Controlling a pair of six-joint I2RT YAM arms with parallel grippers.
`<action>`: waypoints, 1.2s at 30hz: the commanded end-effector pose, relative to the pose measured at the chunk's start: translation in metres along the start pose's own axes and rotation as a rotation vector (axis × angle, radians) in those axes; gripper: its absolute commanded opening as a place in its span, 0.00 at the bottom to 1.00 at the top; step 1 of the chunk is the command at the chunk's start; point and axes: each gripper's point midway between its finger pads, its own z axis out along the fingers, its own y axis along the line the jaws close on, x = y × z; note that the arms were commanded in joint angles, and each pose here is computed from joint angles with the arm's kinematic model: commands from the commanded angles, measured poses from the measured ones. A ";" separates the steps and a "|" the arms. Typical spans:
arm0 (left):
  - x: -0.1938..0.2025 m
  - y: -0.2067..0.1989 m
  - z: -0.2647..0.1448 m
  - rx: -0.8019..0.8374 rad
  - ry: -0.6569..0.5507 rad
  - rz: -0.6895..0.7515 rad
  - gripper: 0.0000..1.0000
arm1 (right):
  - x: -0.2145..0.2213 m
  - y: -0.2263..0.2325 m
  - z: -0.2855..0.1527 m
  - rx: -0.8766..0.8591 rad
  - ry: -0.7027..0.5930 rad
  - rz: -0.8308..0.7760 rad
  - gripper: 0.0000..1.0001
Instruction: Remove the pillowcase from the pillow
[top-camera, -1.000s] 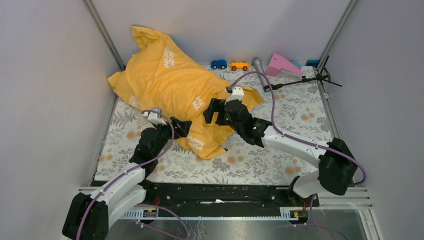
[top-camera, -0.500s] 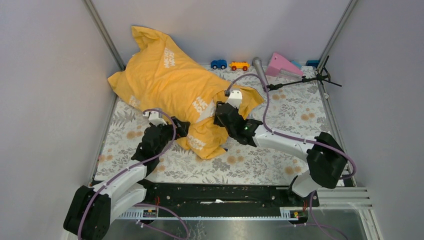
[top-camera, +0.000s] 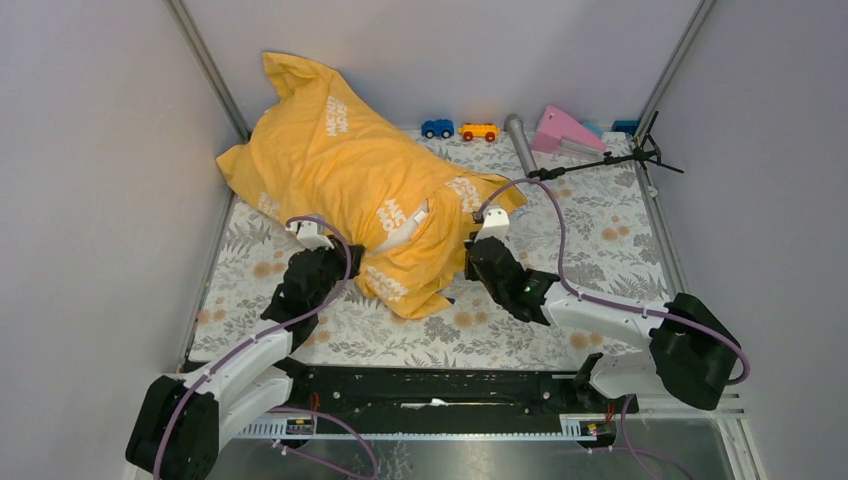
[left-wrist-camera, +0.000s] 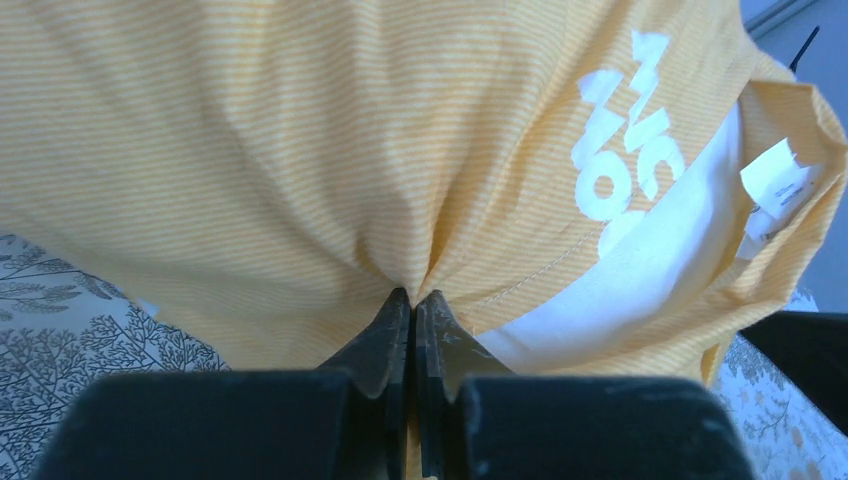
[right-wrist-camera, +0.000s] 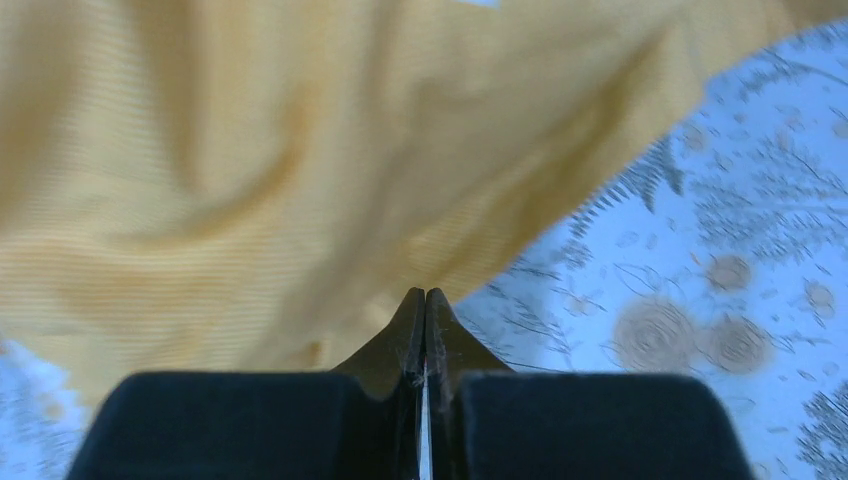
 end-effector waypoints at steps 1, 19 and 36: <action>-0.028 0.006 -0.007 -0.055 -0.112 -0.011 0.00 | 0.005 -0.042 0.008 0.097 -0.007 0.122 0.00; -0.030 -0.026 -0.022 0.148 -0.142 0.040 0.00 | -0.081 0.046 0.004 0.144 -0.031 0.318 0.99; -0.032 -0.020 -0.022 0.103 -0.142 0.024 0.00 | 0.013 0.031 0.026 0.253 0.279 0.036 0.86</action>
